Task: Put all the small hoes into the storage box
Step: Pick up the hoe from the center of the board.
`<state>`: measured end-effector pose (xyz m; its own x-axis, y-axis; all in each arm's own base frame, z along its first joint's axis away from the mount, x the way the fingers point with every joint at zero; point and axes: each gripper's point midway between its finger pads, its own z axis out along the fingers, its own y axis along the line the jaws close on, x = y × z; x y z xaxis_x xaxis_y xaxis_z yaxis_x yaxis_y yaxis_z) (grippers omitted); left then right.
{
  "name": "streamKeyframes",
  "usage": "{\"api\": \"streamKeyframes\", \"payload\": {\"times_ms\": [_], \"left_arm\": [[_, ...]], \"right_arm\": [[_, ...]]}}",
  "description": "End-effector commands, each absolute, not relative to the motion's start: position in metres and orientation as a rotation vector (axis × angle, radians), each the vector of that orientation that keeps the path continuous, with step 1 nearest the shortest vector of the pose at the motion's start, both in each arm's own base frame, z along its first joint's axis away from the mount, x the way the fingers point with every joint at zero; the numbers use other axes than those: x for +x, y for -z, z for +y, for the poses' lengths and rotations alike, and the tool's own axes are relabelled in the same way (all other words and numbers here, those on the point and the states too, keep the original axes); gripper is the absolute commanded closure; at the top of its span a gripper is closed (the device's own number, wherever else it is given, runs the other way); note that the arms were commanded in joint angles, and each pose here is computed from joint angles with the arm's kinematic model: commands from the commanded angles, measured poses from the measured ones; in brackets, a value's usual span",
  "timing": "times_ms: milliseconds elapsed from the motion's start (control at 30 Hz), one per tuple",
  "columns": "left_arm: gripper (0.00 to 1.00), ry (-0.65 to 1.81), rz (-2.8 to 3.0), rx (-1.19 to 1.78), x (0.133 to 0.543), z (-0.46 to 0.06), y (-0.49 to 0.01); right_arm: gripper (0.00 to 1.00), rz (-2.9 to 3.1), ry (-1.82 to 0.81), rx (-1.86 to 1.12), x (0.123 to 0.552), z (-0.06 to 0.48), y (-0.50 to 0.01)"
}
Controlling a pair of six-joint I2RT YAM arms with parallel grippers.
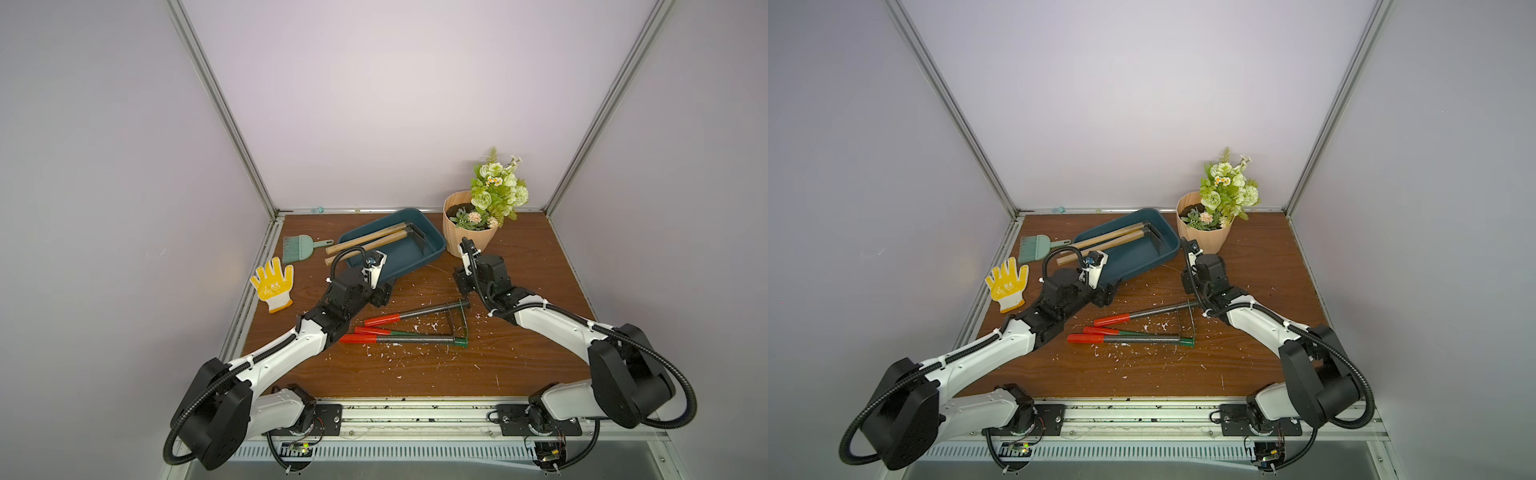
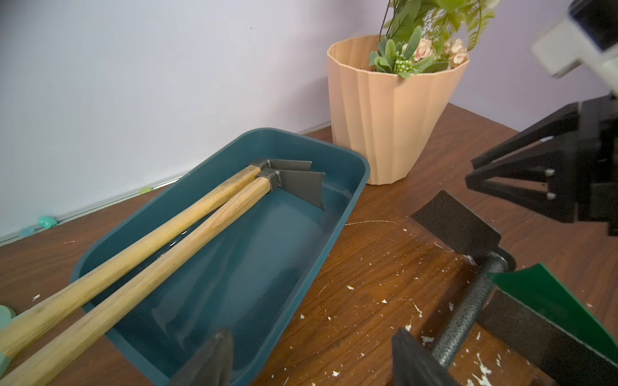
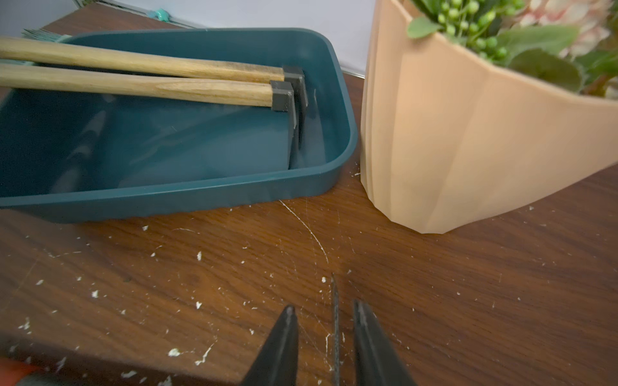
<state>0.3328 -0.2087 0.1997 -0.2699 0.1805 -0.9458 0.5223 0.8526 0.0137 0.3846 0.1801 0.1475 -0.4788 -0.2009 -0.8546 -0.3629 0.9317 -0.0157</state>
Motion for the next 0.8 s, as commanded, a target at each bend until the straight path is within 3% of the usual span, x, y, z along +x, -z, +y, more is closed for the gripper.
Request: {"api": "streamKeyframes", "payload": {"times_ms": [0,467,767], "left_arm": [[0.24,0.350,1.821,0.489,0.333,-0.201,-0.213],[0.24,0.322,1.831,0.472,0.330,-0.193,-0.218],[0.24,0.314,1.828,0.469,0.330,-0.192,-0.221]], "right_arm": [[0.68,2.042,-0.242,-0.345,0.398,0.179,-0.153],[0.68,2.125,-0.270,-0.361,0.420,0.186,-0.109],[0.92,2.122,-0.248,-0.328,0.426,0.181,-0.110]]}}
